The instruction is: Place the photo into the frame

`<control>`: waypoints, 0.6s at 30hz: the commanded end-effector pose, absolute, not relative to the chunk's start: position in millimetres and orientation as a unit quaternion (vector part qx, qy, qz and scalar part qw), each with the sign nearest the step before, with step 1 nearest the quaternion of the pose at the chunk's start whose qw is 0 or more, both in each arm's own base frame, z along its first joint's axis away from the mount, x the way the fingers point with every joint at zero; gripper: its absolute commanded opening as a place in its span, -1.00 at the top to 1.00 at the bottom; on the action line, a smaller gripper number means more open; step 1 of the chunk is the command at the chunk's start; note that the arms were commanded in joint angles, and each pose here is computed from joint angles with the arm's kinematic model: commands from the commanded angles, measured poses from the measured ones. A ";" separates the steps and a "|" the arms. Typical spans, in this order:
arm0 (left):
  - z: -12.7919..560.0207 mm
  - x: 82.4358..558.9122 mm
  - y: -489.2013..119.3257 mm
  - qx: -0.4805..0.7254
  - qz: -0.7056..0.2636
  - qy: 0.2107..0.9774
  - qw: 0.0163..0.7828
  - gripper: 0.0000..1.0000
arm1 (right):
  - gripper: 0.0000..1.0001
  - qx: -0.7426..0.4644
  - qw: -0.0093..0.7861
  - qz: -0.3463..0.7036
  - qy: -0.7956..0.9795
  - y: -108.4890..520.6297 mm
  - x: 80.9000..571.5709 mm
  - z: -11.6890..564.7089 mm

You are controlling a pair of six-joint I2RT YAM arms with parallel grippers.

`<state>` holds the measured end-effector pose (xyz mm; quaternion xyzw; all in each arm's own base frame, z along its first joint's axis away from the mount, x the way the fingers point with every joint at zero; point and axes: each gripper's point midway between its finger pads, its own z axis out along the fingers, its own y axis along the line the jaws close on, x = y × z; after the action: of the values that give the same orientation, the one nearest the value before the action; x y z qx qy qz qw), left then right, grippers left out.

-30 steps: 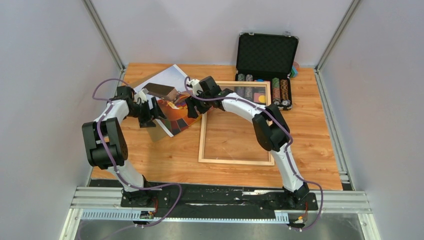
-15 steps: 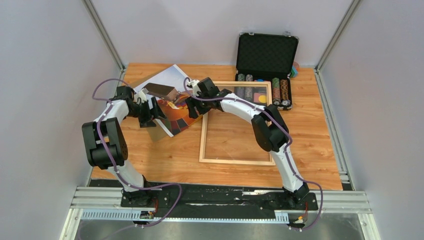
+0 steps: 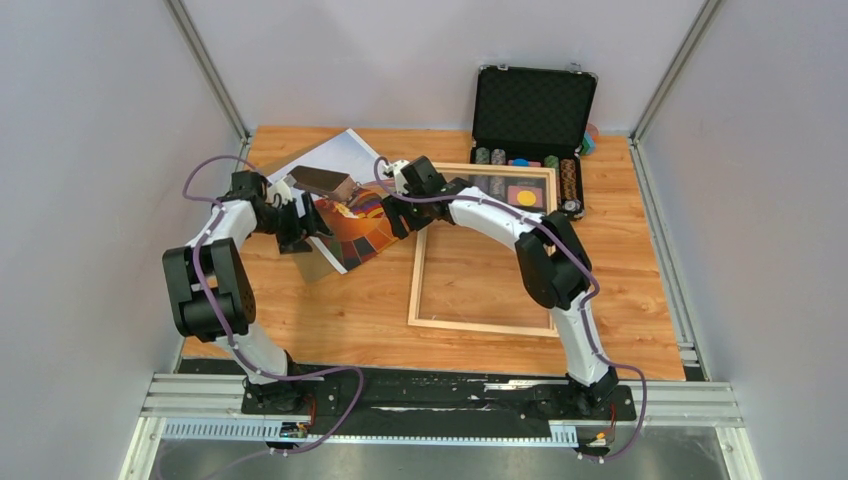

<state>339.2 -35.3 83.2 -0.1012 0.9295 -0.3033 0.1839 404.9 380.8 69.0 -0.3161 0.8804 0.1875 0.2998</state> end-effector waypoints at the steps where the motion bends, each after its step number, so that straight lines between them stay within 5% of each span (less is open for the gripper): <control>1: 99.9 341.9 -34.1 -0.086 -0.307 0.923 0.216 -0.77 | -0.36 -0.311 0.315 0.163 0.882 361.5 404.8 92.9; 18: 78.4 340.0 -29.9 -0.099 -0.293 0.930 0.199 -0.78 | -0.48 -0.330 0.354 0.215 0.848 379.9 441.9 131.1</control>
<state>336.2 -35.1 83.1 -0.1002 0.9298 -0.2998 0.1887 415.8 362.3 96.5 -0.3133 0.8789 0.1876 0.3070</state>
